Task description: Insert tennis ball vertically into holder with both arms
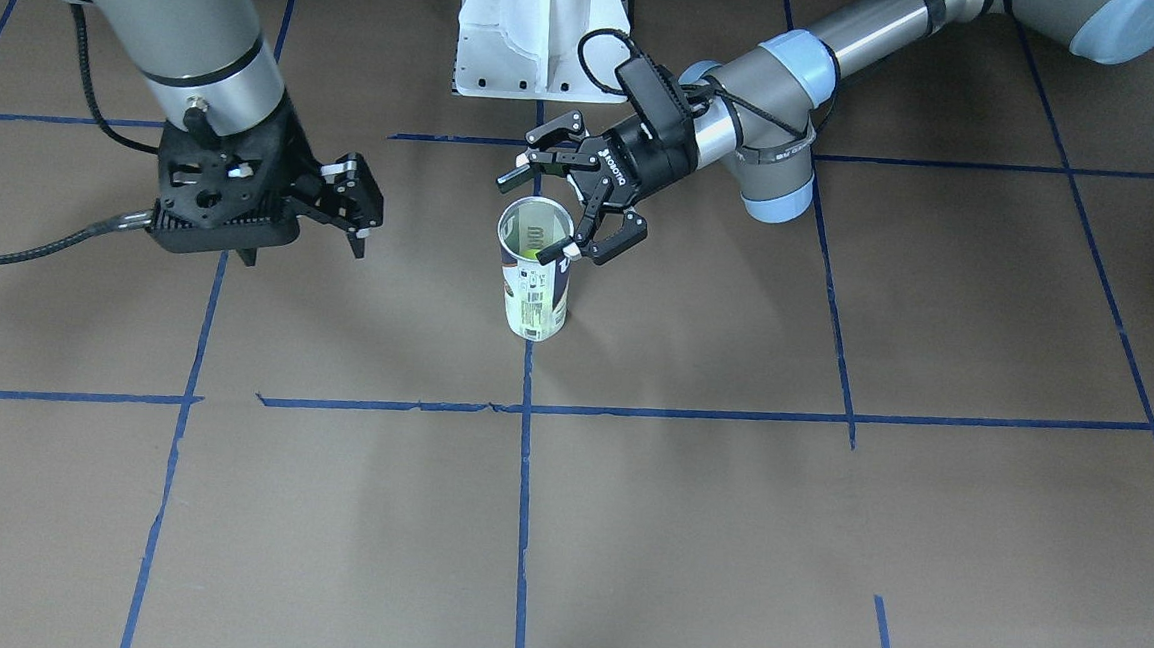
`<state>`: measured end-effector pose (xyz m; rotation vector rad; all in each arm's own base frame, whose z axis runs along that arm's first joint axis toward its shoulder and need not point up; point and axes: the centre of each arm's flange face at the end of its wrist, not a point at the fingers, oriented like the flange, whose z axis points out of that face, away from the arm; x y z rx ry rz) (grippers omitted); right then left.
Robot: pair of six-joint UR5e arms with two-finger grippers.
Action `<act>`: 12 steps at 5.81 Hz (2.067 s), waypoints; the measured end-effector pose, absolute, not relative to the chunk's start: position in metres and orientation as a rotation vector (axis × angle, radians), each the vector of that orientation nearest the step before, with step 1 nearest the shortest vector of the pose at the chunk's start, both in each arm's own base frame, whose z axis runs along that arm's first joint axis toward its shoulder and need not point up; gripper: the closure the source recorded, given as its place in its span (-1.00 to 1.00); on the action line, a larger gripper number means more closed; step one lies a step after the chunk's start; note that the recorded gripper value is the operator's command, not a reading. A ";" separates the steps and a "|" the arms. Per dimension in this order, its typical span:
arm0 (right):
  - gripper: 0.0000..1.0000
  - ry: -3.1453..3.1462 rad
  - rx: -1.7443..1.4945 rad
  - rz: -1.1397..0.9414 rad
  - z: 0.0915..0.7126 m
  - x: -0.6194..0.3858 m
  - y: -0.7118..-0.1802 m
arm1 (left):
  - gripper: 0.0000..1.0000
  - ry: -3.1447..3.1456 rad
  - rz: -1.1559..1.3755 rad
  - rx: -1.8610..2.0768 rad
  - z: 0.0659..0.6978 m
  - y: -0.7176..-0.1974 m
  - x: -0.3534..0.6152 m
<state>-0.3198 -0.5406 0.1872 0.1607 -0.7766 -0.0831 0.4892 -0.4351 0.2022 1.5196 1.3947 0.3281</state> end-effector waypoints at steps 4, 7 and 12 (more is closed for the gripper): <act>-1.00 -0.688 0.210 -0.276 0.340 -0.178 -0.572 | -0.84 1.170 0.246 1.469 0.226 -0.514 0.424; -1.00 -0.666 0.205 -0.406 0.459 -0.039 -0.549 | -1.00 0.878 0.308 1.161 0.256 -0.565 0.359; -1.00 -0.726 0.148 -0.379 0.612 0.052 -0.487 | -1.00 0.543 0.436 0.650 0.360 -0.606 0.233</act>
